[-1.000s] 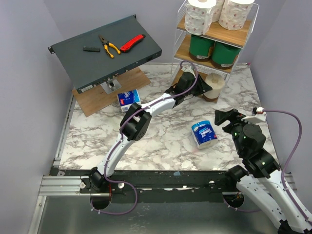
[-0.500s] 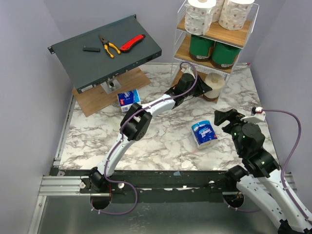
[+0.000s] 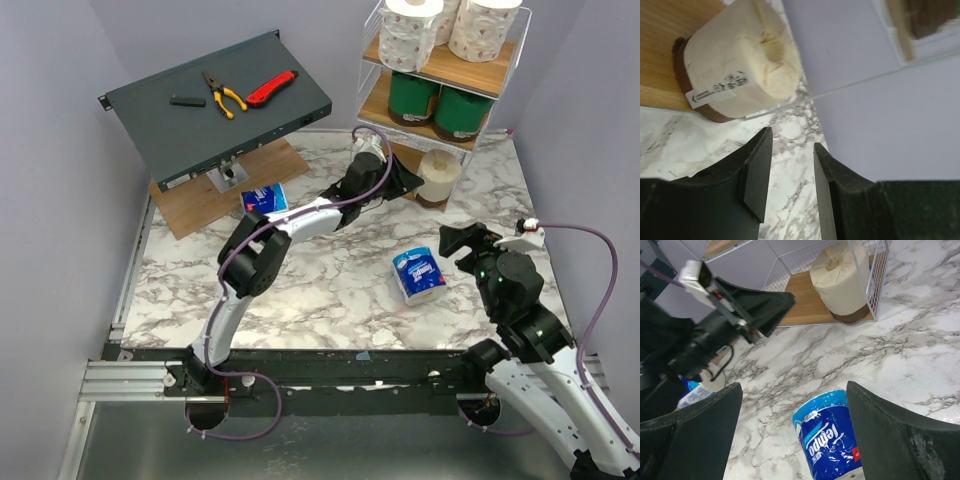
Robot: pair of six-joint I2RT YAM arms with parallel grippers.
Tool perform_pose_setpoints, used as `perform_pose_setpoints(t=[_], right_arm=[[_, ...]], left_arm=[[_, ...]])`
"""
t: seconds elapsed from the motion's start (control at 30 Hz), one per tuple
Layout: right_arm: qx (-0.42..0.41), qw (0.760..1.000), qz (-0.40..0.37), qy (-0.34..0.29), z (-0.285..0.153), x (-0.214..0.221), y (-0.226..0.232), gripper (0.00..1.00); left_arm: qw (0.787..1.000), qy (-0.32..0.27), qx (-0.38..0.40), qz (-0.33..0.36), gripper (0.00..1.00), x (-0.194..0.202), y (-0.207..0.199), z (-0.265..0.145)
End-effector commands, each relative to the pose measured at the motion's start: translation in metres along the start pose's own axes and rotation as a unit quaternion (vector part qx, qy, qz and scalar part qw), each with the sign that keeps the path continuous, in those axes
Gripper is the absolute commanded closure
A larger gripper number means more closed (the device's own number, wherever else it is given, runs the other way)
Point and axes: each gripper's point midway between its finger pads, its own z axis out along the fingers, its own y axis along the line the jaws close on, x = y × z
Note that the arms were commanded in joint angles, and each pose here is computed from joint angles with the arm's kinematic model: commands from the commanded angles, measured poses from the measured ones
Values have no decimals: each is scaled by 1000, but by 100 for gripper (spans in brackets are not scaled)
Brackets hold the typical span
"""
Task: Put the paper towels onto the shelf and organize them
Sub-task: Place the paper towel on the shelf, then adjust the paper towel at the center of the board.
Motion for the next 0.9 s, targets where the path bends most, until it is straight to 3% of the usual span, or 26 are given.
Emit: perform_pose_setpoints(t=[0.0, 0.2, 0.4, 0.5, 0.7, 0.87], right_arm=[[-2, 1000, 0, 2, 0, -5, 4, 11], [-5, 999, 4, 41, 6, 8, 13, 8], [-1, 997, 5, 74, 12, 20, 17, 7], [21, 995, 9, 100, 14, 34, 11, 2], [97, 981, 6, 167, 17, 74, -15, 1], [109, 977, 30, 182, 15, 87, -20, 0]], left_arm=[[994, -74, 59, 48, 61, -48, -63, -46], [993, -99, 15, 66, 57, -43, -47, -108], [986, -107, -59, 117, 54, -16, -10, -169], [980, -107, -104, 135, 52, -3, 15, -200], [976, -93, -126, 151, 42, 19, 38, -249], [976, -83, -128, 158, 39, 32, 47, -280]])
